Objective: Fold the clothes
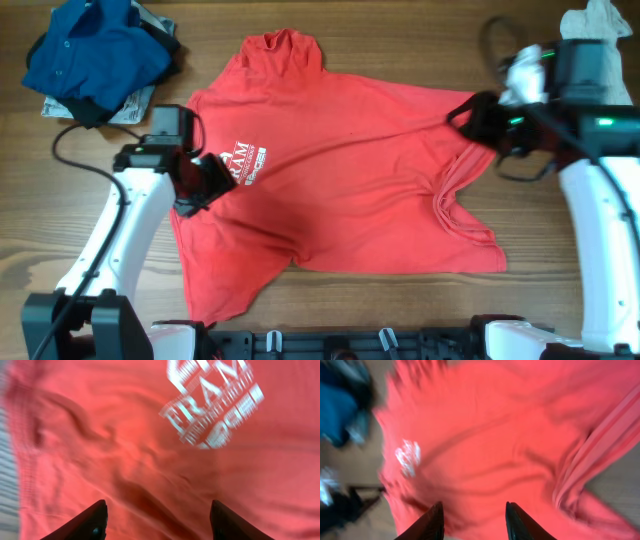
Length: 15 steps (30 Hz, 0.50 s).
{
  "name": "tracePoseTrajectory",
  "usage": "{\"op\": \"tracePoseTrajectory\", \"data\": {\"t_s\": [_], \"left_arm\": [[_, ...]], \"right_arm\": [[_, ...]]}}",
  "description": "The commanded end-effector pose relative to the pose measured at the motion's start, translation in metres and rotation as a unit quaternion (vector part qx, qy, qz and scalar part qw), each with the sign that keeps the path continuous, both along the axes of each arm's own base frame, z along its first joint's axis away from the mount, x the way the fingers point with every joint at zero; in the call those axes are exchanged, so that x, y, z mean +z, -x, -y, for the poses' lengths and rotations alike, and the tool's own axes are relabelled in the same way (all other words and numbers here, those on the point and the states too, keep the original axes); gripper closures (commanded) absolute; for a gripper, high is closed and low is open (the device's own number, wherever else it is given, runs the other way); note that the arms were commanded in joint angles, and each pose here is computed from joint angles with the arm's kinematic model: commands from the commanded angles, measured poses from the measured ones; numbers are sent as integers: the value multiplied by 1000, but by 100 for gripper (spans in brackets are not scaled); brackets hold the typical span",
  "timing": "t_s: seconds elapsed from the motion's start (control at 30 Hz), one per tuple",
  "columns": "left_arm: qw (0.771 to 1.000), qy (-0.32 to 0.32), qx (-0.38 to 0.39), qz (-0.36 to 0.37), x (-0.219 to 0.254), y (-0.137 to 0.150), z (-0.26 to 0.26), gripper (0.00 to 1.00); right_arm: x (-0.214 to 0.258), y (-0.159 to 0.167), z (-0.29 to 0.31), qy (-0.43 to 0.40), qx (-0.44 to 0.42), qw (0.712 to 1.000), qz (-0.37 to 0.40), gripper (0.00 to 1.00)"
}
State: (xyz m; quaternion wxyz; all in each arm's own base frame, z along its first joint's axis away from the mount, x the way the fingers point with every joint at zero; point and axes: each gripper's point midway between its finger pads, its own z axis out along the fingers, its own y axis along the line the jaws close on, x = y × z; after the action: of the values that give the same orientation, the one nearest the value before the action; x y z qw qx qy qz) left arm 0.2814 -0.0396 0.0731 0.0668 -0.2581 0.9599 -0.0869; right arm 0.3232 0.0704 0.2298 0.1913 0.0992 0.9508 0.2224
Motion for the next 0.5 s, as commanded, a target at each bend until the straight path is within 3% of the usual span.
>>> {"op": "tracePoseTrajectory", "data": {"t_s": [0.0, 0.07, 0.13, 0.27, 0.37, 0.47], "left_arm": [[999, 0, -39, -25, -13, 6, 21, 42], [998, 9, -48, -45, -26, 8, 29, 54], [997, 15, -49, -63, -39, 7, 32, 55], [993, 10, -47, -105, -66, 12, 31, 46], [993, 9, -47, -111, -74, 11, 31, 37], [993, 9, -48, -108, -75, 9, 31, 29]], "right_arm": [[-74, 21, -8, 53, -8, 994, -91, 62], [-116, 29, -10, 45, -26, 991, -127, 67], [-153, 37, -9, 44, -37, 986, -157, 70], [-196, 64, -4, 55, -63, 967, -241, 83], [-200, 62, -1, 66, -66, 966, -240, 76], [-208, 56, 4, 76, -71, 965, -239, 76]]}}
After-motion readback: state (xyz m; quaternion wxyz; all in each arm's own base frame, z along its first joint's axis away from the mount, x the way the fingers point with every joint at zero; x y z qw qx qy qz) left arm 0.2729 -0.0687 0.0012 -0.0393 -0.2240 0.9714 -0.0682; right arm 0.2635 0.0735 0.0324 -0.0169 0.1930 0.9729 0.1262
